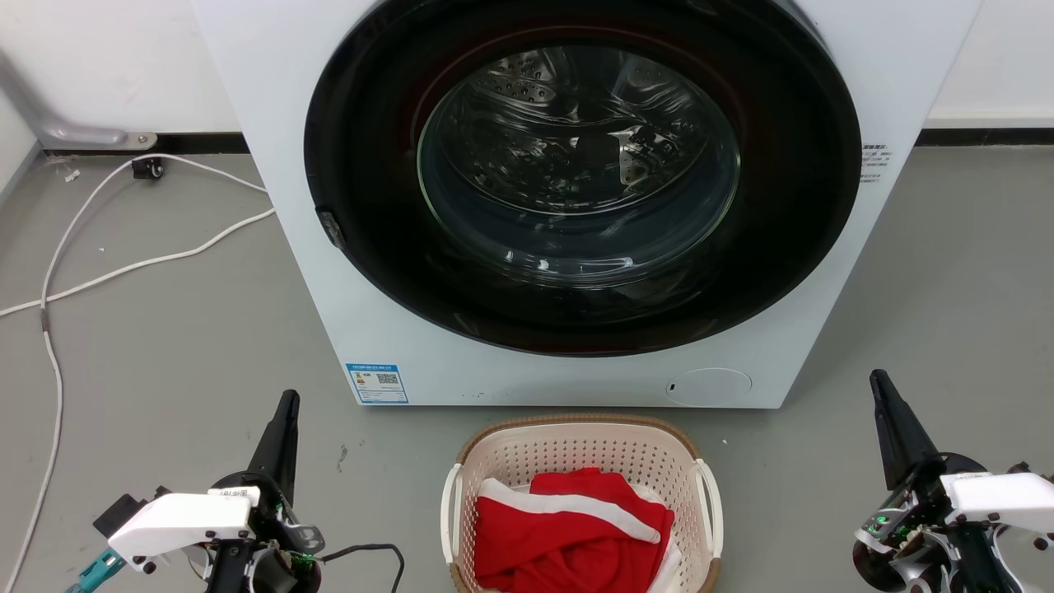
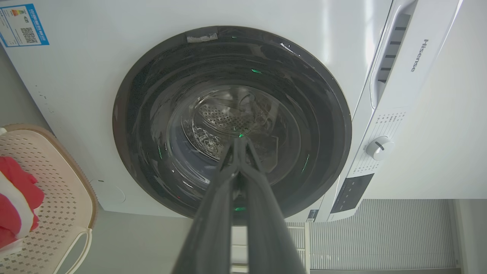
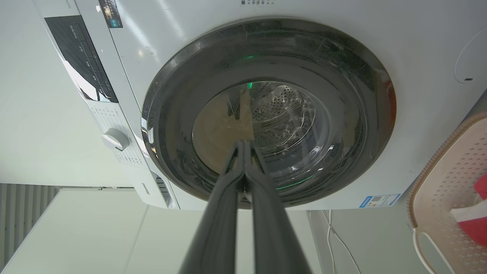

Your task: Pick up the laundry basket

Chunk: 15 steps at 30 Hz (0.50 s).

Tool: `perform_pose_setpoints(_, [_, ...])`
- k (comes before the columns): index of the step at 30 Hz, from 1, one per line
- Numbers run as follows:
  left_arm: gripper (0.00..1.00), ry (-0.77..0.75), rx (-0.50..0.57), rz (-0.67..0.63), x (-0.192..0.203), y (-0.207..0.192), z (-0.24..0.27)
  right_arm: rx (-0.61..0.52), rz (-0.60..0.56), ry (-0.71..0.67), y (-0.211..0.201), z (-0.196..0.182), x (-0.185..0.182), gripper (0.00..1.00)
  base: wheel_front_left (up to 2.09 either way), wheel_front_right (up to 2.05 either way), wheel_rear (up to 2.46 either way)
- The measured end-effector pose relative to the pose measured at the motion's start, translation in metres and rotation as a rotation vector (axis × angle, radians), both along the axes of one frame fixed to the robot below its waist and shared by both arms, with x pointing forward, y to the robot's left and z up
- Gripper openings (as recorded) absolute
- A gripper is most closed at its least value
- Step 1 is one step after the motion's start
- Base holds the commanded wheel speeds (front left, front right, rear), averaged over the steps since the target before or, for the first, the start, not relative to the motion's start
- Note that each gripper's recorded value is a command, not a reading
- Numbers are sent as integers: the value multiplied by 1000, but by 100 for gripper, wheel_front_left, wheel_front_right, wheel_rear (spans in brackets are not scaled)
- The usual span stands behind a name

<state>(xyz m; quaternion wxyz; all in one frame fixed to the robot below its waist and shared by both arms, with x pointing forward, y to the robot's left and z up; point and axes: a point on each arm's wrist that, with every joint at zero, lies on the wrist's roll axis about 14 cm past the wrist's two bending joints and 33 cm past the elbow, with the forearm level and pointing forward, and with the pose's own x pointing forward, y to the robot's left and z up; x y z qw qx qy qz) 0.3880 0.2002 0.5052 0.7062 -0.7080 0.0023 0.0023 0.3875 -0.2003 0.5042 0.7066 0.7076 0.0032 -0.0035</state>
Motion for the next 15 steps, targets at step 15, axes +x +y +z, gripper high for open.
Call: perform_pose_setpoints(15, [0, 0, -1, 1, 0, 0, 0, 0, 0, 0, 0, 0, 0, 0, 0, 0, 0])
